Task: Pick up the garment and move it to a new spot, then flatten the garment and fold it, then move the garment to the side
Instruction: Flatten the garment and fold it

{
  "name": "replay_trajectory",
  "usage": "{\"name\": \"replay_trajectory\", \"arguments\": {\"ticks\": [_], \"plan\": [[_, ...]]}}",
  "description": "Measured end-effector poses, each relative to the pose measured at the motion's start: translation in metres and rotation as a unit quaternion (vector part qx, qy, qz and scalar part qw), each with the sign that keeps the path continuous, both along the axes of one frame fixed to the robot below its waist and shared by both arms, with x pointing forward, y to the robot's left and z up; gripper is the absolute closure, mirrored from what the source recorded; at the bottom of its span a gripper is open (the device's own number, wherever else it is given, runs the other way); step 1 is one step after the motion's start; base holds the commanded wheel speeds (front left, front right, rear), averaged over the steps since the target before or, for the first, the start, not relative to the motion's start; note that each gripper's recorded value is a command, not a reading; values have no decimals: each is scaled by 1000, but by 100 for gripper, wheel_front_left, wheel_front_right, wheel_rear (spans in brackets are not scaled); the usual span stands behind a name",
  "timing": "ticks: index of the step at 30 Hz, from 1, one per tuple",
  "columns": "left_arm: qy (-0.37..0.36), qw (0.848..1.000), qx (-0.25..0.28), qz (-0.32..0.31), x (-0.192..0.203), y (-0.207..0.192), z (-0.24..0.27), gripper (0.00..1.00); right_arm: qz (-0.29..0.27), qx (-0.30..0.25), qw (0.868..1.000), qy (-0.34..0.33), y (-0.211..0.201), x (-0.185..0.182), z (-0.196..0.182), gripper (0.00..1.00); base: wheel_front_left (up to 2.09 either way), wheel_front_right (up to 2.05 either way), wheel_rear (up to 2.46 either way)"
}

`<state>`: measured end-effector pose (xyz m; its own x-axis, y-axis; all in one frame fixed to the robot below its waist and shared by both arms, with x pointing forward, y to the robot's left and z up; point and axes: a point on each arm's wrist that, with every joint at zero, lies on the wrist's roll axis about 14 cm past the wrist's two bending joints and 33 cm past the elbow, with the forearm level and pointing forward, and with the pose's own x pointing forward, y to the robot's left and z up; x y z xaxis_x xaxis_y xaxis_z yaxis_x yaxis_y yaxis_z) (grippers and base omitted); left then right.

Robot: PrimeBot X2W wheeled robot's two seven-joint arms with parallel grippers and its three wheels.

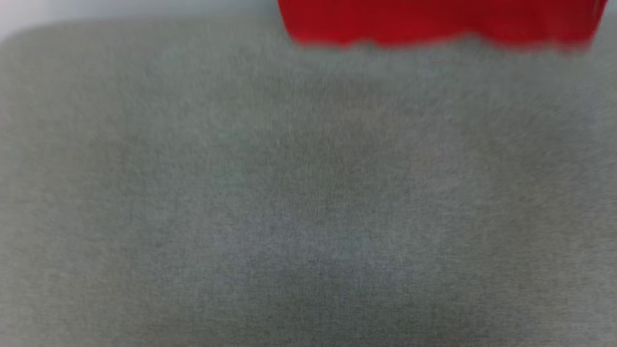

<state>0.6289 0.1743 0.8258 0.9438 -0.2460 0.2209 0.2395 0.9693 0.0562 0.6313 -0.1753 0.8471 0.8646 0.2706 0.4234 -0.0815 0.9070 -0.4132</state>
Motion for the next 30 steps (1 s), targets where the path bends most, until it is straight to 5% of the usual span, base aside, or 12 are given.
{"name": "replay_trajectory", "arguments": {"ticks": [6, 9, 15, 21, 30], "plan": [[-116, 992, -47, -10, 40, -1, 11, 100, -20, -69, 994, -83, 6, 44, -5, 100, 0, 0, 0], [-98, 994, -47, -12, 67, 1, -40, 100, -2, -79, 995, -54, 26, 75, -59, 100, 0, 0, 0], [27, 998, -51, -12, 94, 6, -187, 100, 31, -67, 994, 83, 47, 111, -225, 100, 0, 0, 0], [123, 991, -51, -10, 63, 25, -272, 100, 63, -64, 979, 181, 60, 90, -321, 100, 0, 0, 0], [242, 966, -85, -13, -40, 56, -327, 100, 114, -30, 962, 246, 58, 11, -354, 100, 0, 0, 0]]}}
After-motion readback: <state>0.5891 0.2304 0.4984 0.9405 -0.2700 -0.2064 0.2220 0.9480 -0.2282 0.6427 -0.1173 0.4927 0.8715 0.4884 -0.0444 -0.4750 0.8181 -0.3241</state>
